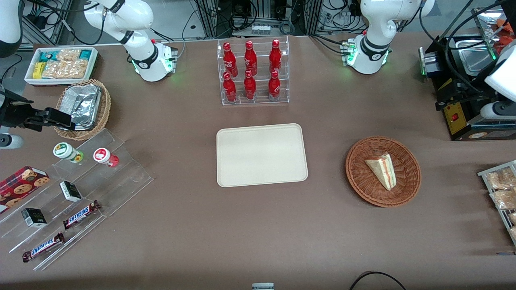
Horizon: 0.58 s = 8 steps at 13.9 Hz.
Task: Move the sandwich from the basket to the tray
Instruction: 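Move the left gripper down over the wrapped sandwich in the wicker basket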
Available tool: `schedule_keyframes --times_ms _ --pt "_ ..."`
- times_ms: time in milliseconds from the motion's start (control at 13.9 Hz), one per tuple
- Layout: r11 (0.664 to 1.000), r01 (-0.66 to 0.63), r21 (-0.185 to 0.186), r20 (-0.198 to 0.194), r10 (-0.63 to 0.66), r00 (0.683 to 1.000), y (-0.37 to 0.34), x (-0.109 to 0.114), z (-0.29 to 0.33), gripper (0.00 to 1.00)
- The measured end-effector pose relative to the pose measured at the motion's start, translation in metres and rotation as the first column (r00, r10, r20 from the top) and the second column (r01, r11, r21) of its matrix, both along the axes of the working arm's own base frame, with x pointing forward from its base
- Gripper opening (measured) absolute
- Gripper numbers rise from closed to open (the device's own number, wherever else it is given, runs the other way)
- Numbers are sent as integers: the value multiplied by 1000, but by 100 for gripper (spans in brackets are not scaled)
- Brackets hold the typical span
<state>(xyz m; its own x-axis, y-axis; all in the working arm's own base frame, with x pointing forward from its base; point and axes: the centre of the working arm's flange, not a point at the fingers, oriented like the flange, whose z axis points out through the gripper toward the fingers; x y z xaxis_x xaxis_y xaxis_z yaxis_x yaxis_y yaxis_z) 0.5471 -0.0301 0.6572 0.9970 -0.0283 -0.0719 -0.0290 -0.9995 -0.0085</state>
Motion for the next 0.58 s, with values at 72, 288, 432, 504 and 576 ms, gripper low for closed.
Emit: schedule_keyframes --times_ms 72,288,432,504,576 --pt "1000 -3 0 0 3 1000 1 0 0 100" --pt "1000 0 1 -3 0 1000 0 1 -2 100" --pt "1000 -1 4 -18 2 1000 0 6 -21 100" --pt "1000 -7 5 -22 7 1000 0 12 -40 100" --pt "1000 -19 7 -22 19 1000 -1 18 -64 100"
